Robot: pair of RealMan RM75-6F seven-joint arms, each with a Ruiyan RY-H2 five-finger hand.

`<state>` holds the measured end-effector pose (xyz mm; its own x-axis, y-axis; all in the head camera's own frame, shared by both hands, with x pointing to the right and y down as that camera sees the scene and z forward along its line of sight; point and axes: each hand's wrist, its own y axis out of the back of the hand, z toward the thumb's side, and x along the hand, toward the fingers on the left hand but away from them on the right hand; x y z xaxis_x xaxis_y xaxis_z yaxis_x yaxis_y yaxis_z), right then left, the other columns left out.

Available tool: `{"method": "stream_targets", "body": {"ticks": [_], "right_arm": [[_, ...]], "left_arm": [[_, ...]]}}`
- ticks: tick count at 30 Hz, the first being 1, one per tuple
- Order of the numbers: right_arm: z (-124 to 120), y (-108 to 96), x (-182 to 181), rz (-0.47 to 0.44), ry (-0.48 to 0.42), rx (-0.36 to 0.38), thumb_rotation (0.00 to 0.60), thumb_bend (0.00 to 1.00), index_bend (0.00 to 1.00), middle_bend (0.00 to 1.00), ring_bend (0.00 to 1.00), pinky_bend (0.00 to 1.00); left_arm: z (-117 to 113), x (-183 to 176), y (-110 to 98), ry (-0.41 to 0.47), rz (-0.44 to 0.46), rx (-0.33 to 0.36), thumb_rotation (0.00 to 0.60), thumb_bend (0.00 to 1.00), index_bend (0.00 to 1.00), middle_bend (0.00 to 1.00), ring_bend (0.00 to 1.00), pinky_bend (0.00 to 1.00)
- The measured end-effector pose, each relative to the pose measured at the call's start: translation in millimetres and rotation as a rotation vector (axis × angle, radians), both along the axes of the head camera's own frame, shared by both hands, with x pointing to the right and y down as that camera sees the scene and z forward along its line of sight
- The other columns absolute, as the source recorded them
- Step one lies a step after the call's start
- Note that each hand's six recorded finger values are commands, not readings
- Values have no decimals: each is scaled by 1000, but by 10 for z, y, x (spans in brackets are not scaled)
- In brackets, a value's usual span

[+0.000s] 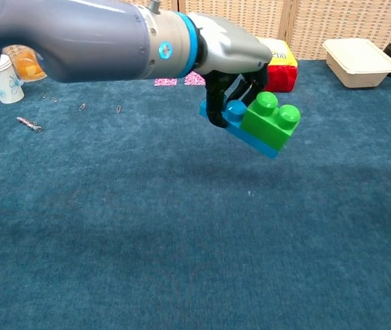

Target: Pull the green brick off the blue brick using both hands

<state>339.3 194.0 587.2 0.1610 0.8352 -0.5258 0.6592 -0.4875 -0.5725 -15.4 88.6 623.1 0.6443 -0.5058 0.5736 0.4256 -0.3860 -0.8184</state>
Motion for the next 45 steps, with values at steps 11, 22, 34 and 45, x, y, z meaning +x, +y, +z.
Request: {"method": "stream_targets", "body": {"ticks": [11, 22, 34, 45], "right_arm": [[142, -42, -200, -35, 24, -26, 600, 280, 284, 360, 396, 334], [244, -92, -437, -91, 78, -22, 600, 276, 273, 357, 393, 328], [338, -181, -709, -130, 95, -30, 600, 276, 270, 356, 393, 325], [433, -215, -716, -111, 82, -50, 600, 277, 270, 375, 410, 326]], "left_arm": [[69, 326, 97, -49, -41, -33, 600, 350, 690, 566, 488, 522], [133, 556, 76, -76, -90, -43, 600, 350, 691, 569, 492, 523], [147, 761, 87, -97, -124, -36, 600, 349, 695, 574, 496, 525], [115, 885, 114, -95, -158, -19, 600, 351, 700, 584, 506, 533]]}}
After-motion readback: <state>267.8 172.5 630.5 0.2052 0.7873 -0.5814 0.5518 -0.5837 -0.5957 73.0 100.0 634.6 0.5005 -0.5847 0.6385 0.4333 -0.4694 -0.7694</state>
